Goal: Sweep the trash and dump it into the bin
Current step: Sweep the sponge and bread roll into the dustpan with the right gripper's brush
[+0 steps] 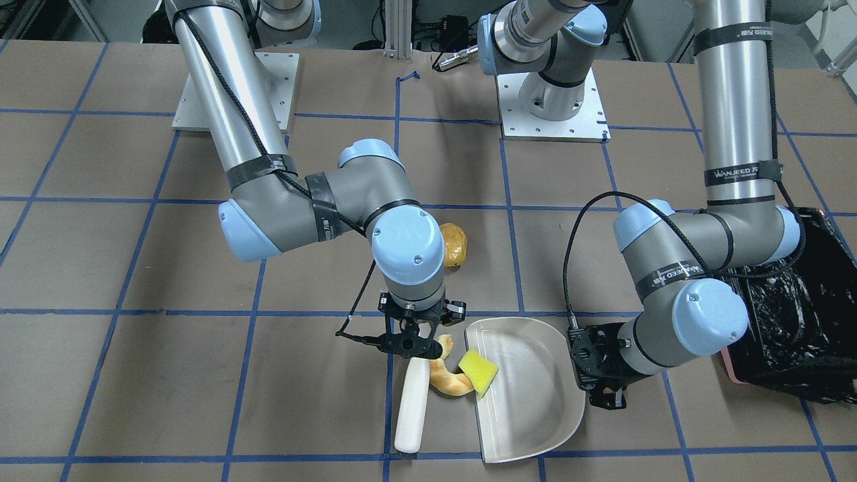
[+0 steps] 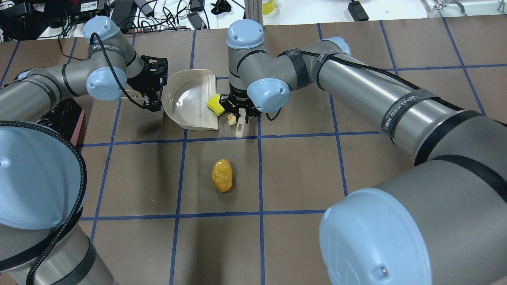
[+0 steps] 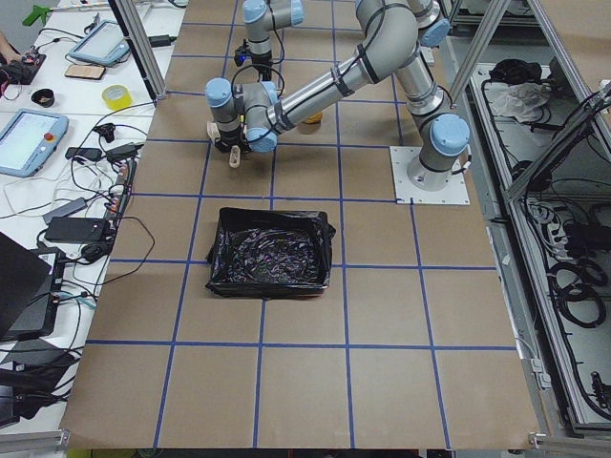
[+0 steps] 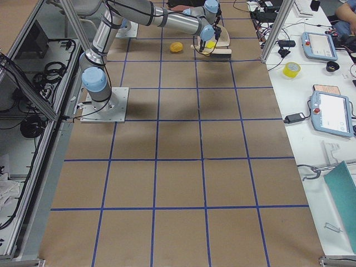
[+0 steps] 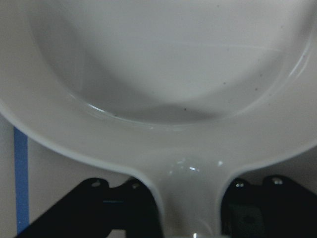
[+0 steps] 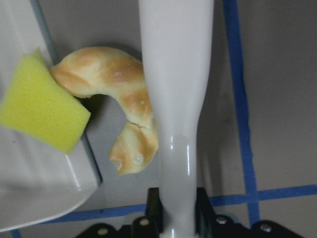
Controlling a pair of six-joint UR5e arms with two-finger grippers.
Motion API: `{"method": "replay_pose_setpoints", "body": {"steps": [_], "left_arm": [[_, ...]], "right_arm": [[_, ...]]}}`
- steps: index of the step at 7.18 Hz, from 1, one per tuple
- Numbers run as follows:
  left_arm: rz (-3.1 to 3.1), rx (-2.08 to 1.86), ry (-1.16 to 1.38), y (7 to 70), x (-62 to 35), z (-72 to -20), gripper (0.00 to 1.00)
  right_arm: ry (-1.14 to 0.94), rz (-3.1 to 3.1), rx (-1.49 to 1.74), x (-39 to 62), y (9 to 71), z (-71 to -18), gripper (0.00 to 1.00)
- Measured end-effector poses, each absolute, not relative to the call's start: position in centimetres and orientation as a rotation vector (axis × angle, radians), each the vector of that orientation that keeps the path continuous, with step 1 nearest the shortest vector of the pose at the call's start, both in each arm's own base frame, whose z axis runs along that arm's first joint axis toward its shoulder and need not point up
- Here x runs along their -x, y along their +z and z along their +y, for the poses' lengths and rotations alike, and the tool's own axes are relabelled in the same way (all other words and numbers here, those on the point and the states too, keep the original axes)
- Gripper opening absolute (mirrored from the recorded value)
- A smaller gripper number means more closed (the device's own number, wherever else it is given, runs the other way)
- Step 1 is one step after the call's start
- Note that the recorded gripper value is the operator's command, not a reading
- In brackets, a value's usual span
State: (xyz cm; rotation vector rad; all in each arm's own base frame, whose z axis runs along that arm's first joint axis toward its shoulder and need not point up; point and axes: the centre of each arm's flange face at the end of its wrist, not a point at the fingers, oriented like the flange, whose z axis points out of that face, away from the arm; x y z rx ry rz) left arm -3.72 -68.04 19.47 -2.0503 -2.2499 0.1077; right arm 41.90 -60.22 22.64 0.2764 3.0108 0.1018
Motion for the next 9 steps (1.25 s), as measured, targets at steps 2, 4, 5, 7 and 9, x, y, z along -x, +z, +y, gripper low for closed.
{"method": "replay_pose_setpoints", "body": {"steps": [2,4,5,7,9], "left_arm": [[-2.25,2.052,0.109,19.6,3.8,-68.0,0.0],[-2.248,2.052,0.11,19.6,3.8,-68.0,0.0],[-2.248,2.053,0.111,19.6,3.8,-68.0,0.0],[-2.249,2.054,0.116,19.8,3.8,-68.0,0.0],[-2.249,2.054,0.119,20.0,3.8,-68.0,0.0]], "right_arm": [[0.11,2.921,-0.378,-46.8,23.4,-60.8,0.0],[0.128,2.822,-0.455,-50.0,25.3,-61.4,0.0],[0.143,2.812,-0.463,-50.6,25.9,-61.2,0.0],[0.127,2.915,-0.39,-49.1,27.0,-61.1,0.0],[0.142,3.03,-0.361,-46.2,28.1,-61.3,0.0]]}}
